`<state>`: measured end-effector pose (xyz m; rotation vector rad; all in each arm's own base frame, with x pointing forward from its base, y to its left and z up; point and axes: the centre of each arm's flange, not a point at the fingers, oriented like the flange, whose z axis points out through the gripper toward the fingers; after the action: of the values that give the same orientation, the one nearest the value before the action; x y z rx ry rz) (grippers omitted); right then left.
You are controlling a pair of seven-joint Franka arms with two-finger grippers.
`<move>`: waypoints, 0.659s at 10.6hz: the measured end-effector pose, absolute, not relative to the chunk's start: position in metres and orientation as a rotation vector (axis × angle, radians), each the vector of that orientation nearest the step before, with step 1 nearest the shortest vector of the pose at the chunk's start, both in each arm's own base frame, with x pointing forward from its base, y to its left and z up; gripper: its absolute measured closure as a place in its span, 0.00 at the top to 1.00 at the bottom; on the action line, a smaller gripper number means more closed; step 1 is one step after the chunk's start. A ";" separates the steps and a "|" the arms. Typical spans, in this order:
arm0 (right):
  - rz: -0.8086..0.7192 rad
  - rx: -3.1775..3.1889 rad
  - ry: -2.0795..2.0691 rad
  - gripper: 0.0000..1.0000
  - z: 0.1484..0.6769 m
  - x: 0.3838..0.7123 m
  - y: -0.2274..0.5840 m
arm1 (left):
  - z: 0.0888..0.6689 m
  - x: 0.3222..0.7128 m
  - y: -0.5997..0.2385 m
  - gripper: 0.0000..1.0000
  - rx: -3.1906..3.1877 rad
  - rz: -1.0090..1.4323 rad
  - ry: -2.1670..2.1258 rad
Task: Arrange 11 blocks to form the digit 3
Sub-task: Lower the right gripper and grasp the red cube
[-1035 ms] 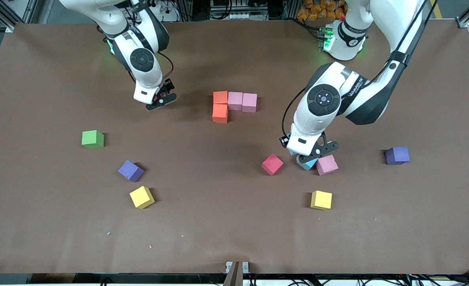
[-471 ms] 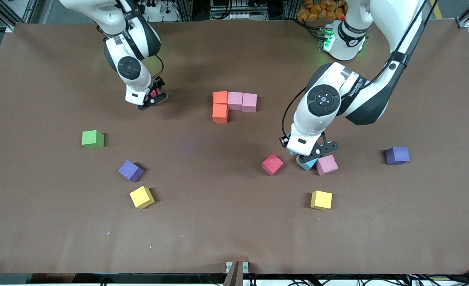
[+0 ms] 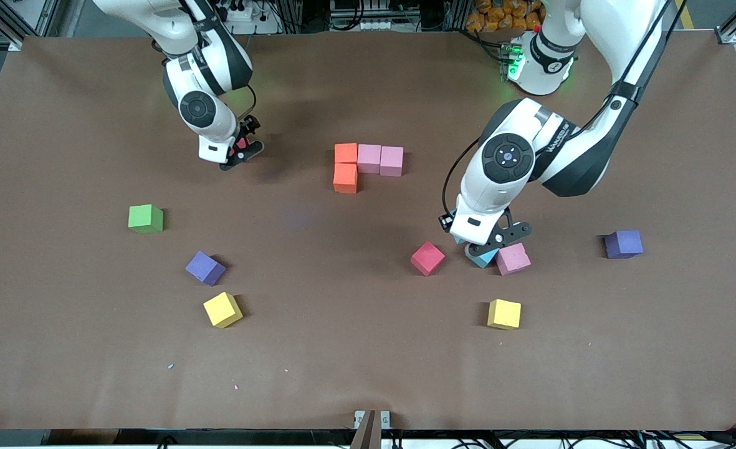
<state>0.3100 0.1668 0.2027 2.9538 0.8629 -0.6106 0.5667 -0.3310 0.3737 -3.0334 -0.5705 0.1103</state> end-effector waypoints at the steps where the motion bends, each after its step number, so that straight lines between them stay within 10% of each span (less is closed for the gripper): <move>1: -0.617 2.952 0.864 1.00 0.201 0.308 0.166 | 0.374 0.567 -0.331 0.55 -3.033 0.111 -0.570; 4: -0.593 2.960 0.871 1.00 0.189 0.303 0.165 | 0.373 0.567 -0.331 0.55 -3.033 0.112 -0.570; 7: -0.605 2.963 0.871 0.78 0.177 0.301 0.165 | 0.373 0.567 -0.331 0.55 -3.032 0.113 -0.571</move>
<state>0.3007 0.1648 0.1772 2.9628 0.8714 -0.6055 0.5669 -0.3307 0.3727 -3.0324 -0.5711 0.1133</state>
